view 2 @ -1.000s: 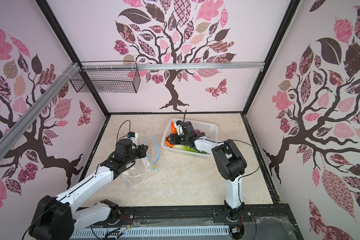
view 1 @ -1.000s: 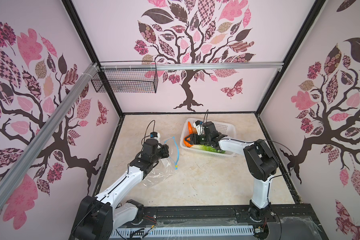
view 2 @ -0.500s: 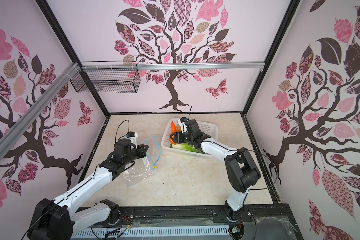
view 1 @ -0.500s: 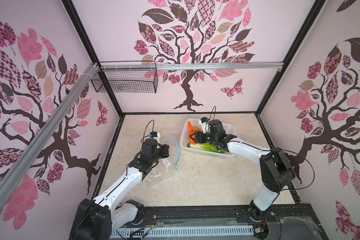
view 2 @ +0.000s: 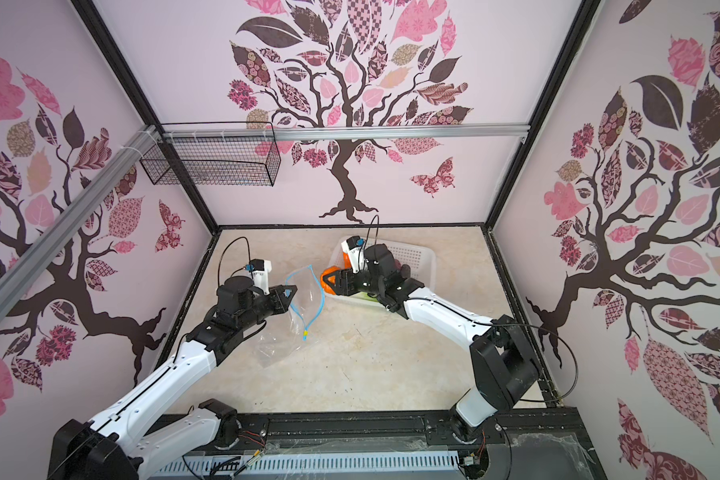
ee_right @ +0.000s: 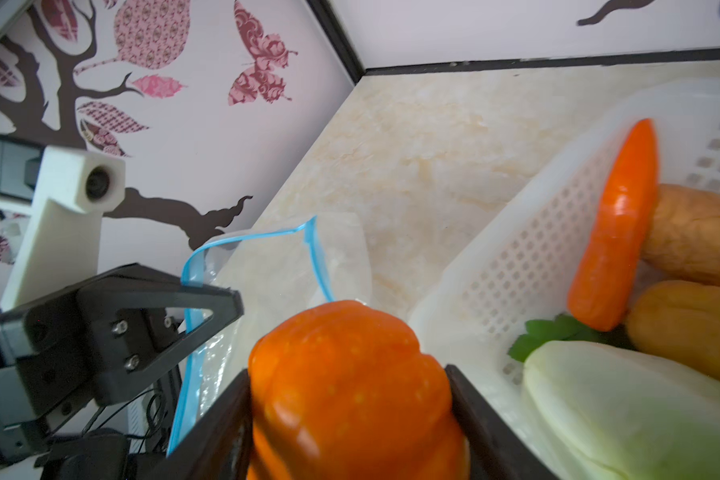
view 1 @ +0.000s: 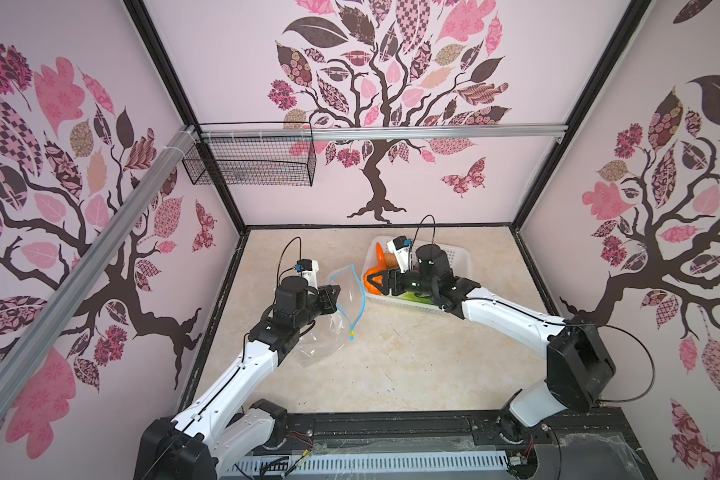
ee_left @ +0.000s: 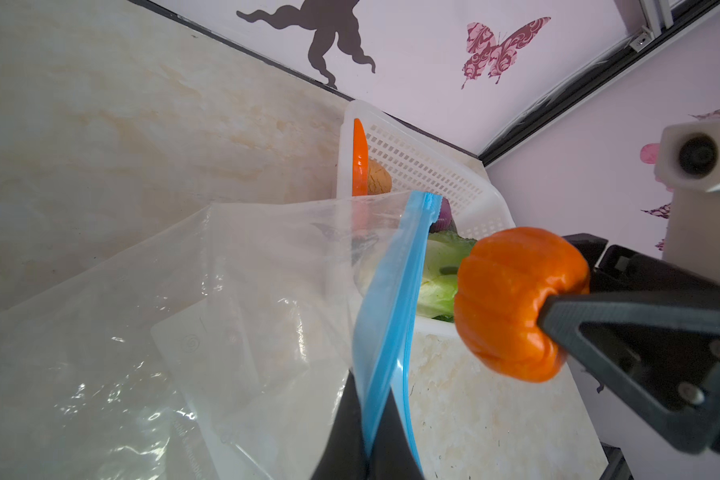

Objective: Place the food in the zip-top bag and seal the zipper
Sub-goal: 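Carry the orange pepper into the open bag held by the left gripper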

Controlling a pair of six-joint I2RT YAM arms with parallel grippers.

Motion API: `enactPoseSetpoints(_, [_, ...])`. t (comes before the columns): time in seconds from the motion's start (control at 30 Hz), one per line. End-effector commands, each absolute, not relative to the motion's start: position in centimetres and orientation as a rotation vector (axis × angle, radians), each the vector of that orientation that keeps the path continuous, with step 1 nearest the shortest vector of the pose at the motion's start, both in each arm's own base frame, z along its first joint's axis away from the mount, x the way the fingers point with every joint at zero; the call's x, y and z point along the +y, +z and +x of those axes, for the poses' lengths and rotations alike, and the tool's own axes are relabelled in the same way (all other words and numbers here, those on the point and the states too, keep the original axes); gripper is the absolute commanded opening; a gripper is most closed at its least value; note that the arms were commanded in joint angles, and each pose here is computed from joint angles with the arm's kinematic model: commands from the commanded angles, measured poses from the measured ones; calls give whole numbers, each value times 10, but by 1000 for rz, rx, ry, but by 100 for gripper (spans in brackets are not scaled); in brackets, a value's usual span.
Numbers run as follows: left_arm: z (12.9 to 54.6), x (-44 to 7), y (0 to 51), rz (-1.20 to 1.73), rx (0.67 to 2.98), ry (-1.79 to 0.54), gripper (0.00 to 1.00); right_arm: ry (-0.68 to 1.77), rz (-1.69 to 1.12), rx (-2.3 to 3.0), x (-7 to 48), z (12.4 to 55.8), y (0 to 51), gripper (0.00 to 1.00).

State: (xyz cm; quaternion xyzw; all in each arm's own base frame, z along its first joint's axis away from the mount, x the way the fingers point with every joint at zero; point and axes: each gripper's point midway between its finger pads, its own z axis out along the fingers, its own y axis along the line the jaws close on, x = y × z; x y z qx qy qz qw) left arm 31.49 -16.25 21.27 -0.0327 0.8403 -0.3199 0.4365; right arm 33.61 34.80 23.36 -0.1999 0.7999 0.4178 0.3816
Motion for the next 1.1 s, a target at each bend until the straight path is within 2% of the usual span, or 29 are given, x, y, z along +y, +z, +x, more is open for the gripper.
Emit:
enactPoseSetpoints(0.0, [315,-167,236,-65,2050,-846,0,1119,-575,1956,374,324,255,39])
enactPoseSetpoints(0.3, [307,-171,243,-36,2051,-884,0,1168,-640,1995,414,317,224,38])
enactPoseSetpoints(0.7, [309,-171,250,-42,2041,-898,0,1121,-616,2099,430,329,165,39])
enactPoseSetpoints(0.9, [313,-164,246,-72,2041,-859,0,975,-617,2165,429,335,135,47])
enactPoseSetpoints(0.97, [314,-161,243,-82,2042,-843,0,961,-621,2172,428,334,134,53])
enactPoseSetpoints(1.07, [314,-158,237,-93,2052,-822,0,976,-623,2148,426,331,147,69])
